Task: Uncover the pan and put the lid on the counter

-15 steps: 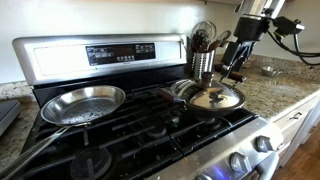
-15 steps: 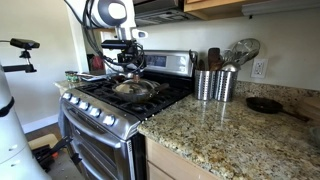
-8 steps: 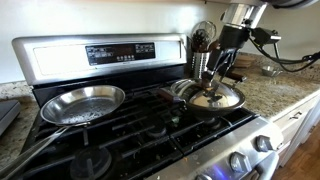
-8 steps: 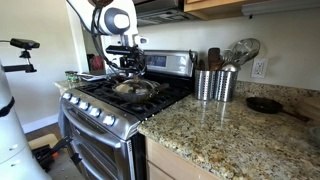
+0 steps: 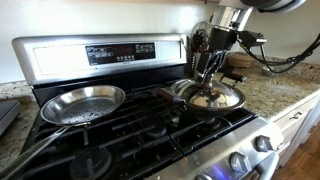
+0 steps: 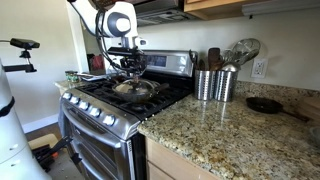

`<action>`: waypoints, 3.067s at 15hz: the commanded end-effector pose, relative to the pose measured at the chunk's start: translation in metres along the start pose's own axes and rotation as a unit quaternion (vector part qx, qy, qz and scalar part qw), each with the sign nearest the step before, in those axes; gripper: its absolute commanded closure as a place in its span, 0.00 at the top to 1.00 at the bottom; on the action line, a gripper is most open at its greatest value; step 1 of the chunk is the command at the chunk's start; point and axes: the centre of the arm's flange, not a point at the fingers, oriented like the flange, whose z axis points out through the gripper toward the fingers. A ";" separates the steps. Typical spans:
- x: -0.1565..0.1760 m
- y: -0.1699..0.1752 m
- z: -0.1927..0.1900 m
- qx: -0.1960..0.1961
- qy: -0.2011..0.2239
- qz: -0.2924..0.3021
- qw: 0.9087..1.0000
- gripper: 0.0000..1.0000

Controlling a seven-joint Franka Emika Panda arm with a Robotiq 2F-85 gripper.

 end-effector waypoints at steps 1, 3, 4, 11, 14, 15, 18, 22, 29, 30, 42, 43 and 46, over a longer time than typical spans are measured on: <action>0.007 0.002 0.004 0.004 0.008 -0.010 1.000 0.49; 0.007 0.005 0.002 0.004 0.009 -0.010 1.000 0.38; 0.007 0.006 0.001 0.003 0.010 -0.010 1.000 0.31; 0.001 -0.001 -0.020 -0.005 0.014 -0.017 1.000 0.20; -0.001 -0.003 -0.039 -0.017 0.023 -0.032 0.999 0.20; -0.001 -0.004 -0.045 -0.020 0.026 -0.037 0.999 0.20; 0.000 0.002 -0.062 -0.035 0.037 -0.048 0.998 0.20; 0.001 0.022 -0.085 -0.047 0.049 -0.040 0.997 0.20; -0.016 0.100 -0.141 -0.091 0.084 0.024 0.992 0.20; -0.020 0.115 -0.149 -0.096 0.088 0.038 0.991 0.20; -0.077 0.286 -0.142 -0.116 0.058 0.191 0.973 0.20; -0.080 0.296 -0.136 -0.117 0.054 0.199 0.972 0.20; -0.084 0.328 -0.116 -0.115 0.040 0.218 0.968 0.20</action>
